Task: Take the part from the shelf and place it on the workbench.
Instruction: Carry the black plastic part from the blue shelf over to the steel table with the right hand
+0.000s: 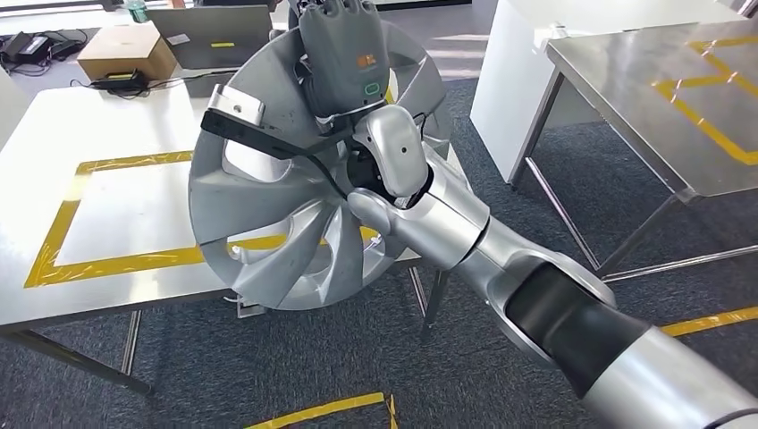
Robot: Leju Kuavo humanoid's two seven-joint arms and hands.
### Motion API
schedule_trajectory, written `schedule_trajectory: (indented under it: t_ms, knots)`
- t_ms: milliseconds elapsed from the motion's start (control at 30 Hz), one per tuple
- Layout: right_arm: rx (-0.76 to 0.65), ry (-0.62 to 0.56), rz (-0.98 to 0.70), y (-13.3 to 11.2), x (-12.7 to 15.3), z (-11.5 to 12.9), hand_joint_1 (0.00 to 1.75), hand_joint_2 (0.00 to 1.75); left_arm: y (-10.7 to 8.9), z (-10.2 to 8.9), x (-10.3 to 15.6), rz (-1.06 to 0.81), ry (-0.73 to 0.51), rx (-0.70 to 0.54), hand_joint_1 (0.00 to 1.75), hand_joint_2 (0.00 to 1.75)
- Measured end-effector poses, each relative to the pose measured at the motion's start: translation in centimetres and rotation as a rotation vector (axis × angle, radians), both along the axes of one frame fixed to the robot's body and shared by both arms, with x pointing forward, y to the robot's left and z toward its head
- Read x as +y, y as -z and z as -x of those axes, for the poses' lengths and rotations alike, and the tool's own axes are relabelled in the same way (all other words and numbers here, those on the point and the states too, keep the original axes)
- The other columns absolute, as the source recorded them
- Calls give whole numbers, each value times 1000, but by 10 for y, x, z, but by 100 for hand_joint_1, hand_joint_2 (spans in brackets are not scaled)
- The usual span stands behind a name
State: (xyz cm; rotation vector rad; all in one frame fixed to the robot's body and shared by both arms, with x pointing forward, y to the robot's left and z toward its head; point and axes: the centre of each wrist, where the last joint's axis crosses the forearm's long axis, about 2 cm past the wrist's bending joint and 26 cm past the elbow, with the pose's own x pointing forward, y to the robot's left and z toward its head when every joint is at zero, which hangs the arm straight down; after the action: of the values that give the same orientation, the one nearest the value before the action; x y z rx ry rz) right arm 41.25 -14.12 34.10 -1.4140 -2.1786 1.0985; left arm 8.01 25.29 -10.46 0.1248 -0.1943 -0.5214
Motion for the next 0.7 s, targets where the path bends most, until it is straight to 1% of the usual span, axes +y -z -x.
schedule_trajectory:
  t_ms: [167, 333, 700]
  knots:
    - [-3, 11, -1, 1, 1, 0, 175, 175, 0, -2, 0, -5, -6, 0, 0, 175]
    - [25, 26, 7, 10, 0, 0, 175, 175, 0, 0, 0, -4, -9, 6, 0, 175]
    - [21, 23, 5, 5, 4, -1, 175, 175, -1, -3, -2, -2, -11, 0, 0, 175]
